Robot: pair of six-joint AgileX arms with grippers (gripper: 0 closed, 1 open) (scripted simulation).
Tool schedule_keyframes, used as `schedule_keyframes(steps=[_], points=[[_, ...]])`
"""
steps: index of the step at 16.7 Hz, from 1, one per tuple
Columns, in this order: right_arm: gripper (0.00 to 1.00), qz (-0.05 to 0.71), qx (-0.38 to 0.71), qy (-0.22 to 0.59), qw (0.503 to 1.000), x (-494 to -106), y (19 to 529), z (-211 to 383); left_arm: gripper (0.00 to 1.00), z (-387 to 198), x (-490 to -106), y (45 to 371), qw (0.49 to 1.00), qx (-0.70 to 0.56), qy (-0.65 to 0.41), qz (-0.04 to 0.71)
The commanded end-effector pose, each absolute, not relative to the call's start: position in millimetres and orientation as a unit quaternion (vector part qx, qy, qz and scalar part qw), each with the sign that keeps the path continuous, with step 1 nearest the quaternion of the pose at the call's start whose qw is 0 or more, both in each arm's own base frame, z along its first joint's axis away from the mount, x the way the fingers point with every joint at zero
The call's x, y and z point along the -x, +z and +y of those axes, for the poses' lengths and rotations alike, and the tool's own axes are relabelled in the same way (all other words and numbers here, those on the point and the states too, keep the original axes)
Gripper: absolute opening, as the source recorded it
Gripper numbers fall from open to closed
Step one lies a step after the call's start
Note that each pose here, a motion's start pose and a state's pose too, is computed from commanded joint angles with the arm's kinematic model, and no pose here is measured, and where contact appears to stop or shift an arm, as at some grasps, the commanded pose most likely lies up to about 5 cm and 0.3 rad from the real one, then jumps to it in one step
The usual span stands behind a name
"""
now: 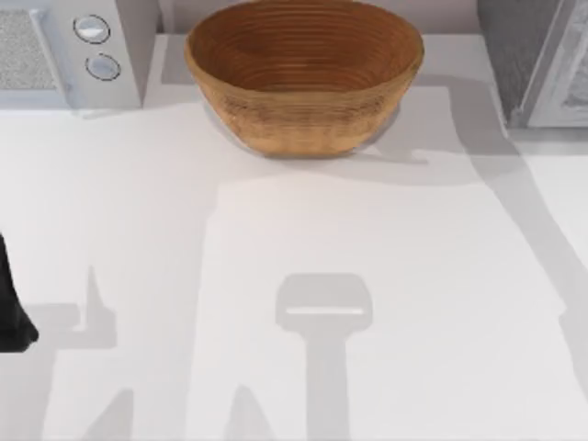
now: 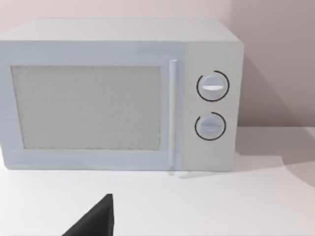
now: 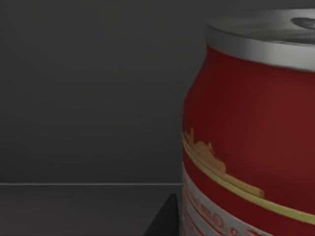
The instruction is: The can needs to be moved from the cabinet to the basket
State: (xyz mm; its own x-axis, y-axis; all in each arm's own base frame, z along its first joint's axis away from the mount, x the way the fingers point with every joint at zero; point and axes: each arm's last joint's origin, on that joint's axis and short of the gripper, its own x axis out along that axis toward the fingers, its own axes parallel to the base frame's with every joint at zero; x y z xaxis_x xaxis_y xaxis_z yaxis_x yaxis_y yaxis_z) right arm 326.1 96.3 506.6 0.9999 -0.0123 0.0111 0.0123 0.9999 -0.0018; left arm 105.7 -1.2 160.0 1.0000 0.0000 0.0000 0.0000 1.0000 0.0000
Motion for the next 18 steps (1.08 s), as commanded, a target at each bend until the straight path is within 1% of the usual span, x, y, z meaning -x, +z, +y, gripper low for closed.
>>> schedule_keyframes(steps=[1,11,14,18], points=[[0.0,-0.006,0.001,-0.006,1.0,-326,507,96,1.0,-1,-106,160,1.0,0.0,0.0,0.0],[0.0,-0.004,0.002,-0.007,1.0,-321,509,99,1.0,-1,-106,160,1.0,0.0,0.0,0.0],[0.0,0.0,0.009,-0.01,1.0,-292,522,108,1.0,-1,-106,160,1.0,0.0,0.0,0.0],[0.0,-0.007,0.006,-0.011,1.0,-219,551,113,1.0,-1,-106,160,1.0,0.0,0.0,0.0]])
